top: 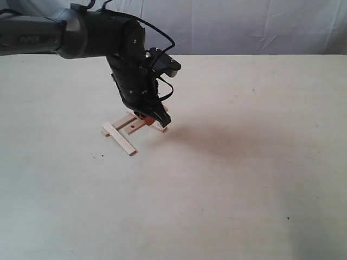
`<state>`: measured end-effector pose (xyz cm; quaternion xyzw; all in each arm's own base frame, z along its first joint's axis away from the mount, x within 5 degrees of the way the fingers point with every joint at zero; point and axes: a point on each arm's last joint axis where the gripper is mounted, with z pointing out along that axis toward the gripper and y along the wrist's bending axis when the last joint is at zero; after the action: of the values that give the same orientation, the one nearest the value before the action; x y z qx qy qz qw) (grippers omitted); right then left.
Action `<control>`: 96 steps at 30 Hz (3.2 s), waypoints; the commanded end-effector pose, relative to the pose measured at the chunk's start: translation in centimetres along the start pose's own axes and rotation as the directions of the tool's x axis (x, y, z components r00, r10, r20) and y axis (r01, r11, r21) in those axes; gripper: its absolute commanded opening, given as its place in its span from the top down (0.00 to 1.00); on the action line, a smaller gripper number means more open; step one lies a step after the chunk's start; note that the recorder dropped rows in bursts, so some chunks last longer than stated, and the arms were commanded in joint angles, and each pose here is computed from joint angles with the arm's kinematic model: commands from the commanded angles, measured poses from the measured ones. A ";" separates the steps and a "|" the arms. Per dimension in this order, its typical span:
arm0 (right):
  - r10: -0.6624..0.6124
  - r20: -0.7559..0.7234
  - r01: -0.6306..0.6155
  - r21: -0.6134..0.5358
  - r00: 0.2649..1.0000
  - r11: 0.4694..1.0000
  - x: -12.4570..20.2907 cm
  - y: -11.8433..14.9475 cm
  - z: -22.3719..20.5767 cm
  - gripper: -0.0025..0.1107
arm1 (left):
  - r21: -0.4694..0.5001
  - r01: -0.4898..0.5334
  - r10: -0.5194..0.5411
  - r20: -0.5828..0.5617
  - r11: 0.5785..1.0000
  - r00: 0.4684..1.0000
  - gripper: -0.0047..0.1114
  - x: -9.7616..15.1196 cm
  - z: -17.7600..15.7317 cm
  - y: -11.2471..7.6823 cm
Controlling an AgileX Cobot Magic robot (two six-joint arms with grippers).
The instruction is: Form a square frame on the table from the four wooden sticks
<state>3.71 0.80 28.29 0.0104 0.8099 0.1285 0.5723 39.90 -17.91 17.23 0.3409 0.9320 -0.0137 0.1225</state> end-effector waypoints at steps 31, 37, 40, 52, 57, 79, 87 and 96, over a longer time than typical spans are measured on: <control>0.005 0.010 -0.005 0.002 1.000 1.000 0.0 0.0 0.0 0.99 | 0.011 0.020 -0.020 -0.003 1.000 1.000 0.93 2.3 2.9 -0.3; 0.005 0.010 -0.005 0.002 1.000 1.000 0.0 0.0 0.0 0.99 | 0.014 0.020 -0.020 -0.013 1.000 1.000 0.69 2.4 2.9 -0.4; 0.005 0.010 -0.005 0.002 1.000 1.000 0.0 0.0 0.0 0.99 | 0.014 0.022 -0.022 -0.013 1.000 1.000 0.63 2.4 2.7 -0.4; -0.019 0.018 0.019 0.021 1.000 1.000 0.0 -0.2 0.0 0.99 | 0.006 0.027 -0.027 0.053 1.000 0.998 0.83 2.4 -4.4 -0.6; -0.069 0.071 0.066 0.047 0.995 0.997 -0.5 -0.4 0.0 0.99 | 0.059 0.072 -0.083 0.195 0.996 0.977 0.96 3.3 -11.2 -1.7; -0.065 0.057 0.062 0.044 0.996 0.997 0.3 -0.5 0.7 0.99 | -0.019 0.107 -0.065 0.692 0.994 0.719 0.96 21.8 -24.0 -7.4; -0.064 0.051 0.062 0.042 0.997 0.997 1.0 -0.7 1.3 0.99 | -0.023 0.108 -0.060 0.708 0.994 0.703 0.96 22.2 -24.4 -7.5; -0.033 0.102 0.019 0.130 0.994 0.991 3.2 -1.4 1.6 0.99 | -0.024 0.109 -0.060 0.710 0.994 0.701 0.96 22.2 -24.4 -7.5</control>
<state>4.32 0.49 24.96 0.0362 0.7931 0.0966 0.6003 13.49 -7.12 35.16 0.2624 0.8300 -0.1220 0.4768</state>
